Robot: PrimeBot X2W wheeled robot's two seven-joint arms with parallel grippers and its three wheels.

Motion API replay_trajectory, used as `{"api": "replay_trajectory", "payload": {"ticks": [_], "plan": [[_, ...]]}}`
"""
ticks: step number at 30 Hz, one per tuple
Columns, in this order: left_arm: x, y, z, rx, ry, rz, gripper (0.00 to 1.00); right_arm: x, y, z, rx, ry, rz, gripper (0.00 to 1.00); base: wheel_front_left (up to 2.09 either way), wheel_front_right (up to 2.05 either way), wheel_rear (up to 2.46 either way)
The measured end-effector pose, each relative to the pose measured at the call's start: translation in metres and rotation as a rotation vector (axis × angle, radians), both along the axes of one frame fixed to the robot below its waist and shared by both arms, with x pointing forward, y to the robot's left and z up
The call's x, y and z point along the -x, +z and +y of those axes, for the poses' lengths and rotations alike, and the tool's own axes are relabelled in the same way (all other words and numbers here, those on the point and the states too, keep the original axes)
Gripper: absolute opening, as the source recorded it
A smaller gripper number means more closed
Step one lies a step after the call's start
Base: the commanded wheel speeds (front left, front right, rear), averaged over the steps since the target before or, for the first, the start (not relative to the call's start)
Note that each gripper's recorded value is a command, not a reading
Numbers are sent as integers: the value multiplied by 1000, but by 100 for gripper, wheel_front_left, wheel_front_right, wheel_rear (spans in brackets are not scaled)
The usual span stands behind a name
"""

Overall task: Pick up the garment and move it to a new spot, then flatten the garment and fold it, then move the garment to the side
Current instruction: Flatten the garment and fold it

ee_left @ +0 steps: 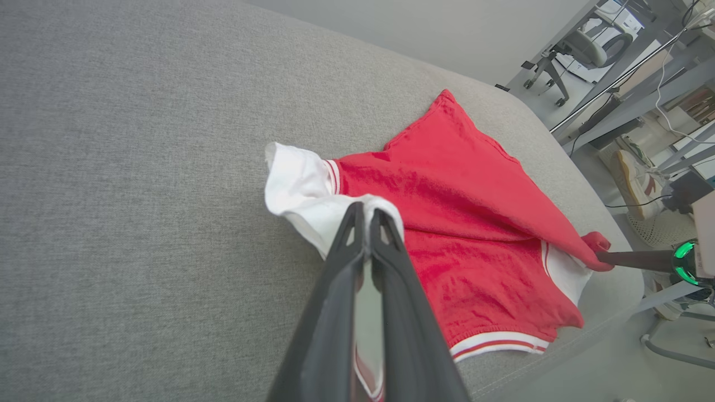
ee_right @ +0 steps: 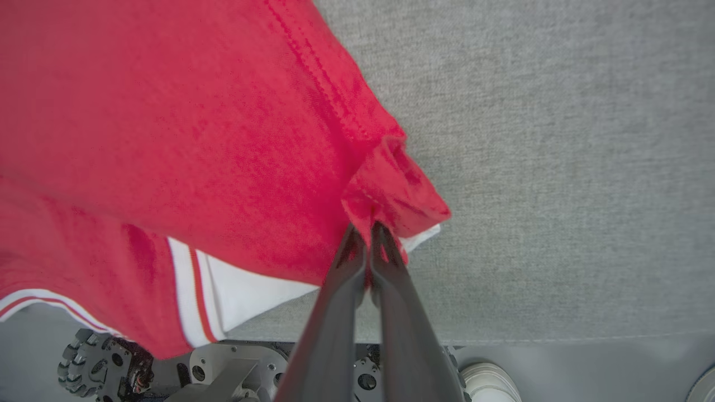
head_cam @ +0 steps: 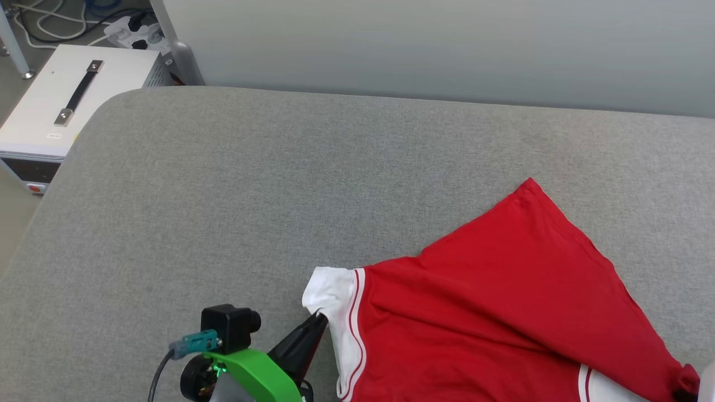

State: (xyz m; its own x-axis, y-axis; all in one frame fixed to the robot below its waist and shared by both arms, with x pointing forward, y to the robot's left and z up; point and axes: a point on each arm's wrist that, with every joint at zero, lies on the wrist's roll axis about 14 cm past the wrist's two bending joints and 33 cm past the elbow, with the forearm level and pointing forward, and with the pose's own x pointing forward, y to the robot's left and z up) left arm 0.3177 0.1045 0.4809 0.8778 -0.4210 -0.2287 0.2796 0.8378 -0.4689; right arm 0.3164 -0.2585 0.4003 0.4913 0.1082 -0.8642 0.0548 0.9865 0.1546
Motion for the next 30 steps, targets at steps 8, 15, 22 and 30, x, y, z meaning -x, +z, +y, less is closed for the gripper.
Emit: {"api": "replay_trajectory", "payload": {"ticks": [8, 15, 22, 30], "plan": [[-1, -3, 1, 5, 8, 15, 0, -23, 15, 15, 9, 94, -49, 100, 0, 0, 0], [0, -6, 6, 2, 26, 23, 0, -69, 61, 47, 8, 240, -176, 100, 0, 0, 0], [-11, 0, 7, 2, 31, 6, 0, -119, 92, 86, 24, 373, -230, 100, 0, 0, 0], [-19, -13, 12, 11, 48, 47, 0, -169, 81, 120, 95, 486, -152, 100, 0, 0, 0]]}}
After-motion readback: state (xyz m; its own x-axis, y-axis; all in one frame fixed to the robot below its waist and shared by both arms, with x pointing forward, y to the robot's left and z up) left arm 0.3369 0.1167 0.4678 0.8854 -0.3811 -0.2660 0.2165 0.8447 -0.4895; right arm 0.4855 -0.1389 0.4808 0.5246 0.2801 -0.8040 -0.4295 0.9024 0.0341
